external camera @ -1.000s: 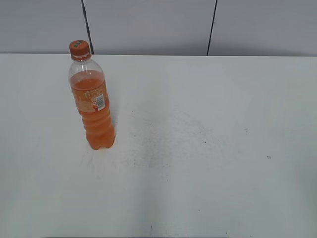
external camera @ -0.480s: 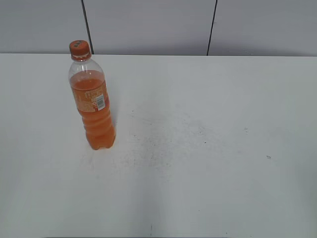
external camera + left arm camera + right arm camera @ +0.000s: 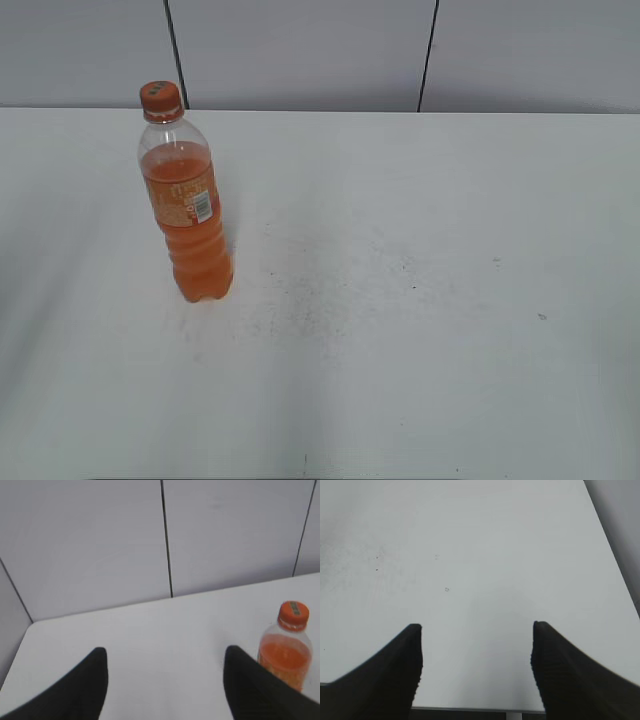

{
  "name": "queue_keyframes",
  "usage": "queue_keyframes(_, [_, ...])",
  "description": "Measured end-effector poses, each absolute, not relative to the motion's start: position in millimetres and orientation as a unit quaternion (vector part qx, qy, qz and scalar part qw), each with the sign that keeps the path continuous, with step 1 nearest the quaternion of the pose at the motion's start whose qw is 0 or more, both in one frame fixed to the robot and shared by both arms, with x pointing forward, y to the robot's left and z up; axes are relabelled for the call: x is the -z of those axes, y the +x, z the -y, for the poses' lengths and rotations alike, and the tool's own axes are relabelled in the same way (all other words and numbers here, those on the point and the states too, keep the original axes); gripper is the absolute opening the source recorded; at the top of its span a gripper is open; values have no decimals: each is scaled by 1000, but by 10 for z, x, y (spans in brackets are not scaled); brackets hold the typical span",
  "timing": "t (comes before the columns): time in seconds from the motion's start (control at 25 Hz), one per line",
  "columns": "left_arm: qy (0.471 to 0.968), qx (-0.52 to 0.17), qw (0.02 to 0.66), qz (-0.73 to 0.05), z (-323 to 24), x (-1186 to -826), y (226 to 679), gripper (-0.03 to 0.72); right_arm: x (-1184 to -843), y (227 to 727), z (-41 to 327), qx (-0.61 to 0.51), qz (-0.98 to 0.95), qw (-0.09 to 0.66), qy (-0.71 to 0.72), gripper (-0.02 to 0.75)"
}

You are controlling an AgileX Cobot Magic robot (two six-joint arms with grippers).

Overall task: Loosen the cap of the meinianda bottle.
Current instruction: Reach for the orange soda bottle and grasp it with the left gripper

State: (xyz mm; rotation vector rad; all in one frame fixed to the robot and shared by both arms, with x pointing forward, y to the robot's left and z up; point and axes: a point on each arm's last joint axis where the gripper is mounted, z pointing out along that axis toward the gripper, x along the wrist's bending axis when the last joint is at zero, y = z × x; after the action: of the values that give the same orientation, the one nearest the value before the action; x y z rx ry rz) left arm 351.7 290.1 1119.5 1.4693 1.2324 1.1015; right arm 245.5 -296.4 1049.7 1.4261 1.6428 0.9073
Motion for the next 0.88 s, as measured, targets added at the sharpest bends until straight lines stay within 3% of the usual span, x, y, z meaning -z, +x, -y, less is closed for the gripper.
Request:
queue_keyframes(0.24, [557,-465,512,-460,-2822,-10757,3772,455,-10520,2467,2964,-364,-639,390,555,511])
queue_keyframes(0.52, [516,-437,552,-489,-2828,-10277,3721,457,-10534,2474,2964,-368,-635,396,552,511])
queue_keyframes(0.88, [556,-410,524,-498,-2781,-9874,3833,457,-10534,2474,2963,-369,-635,396,552,511])
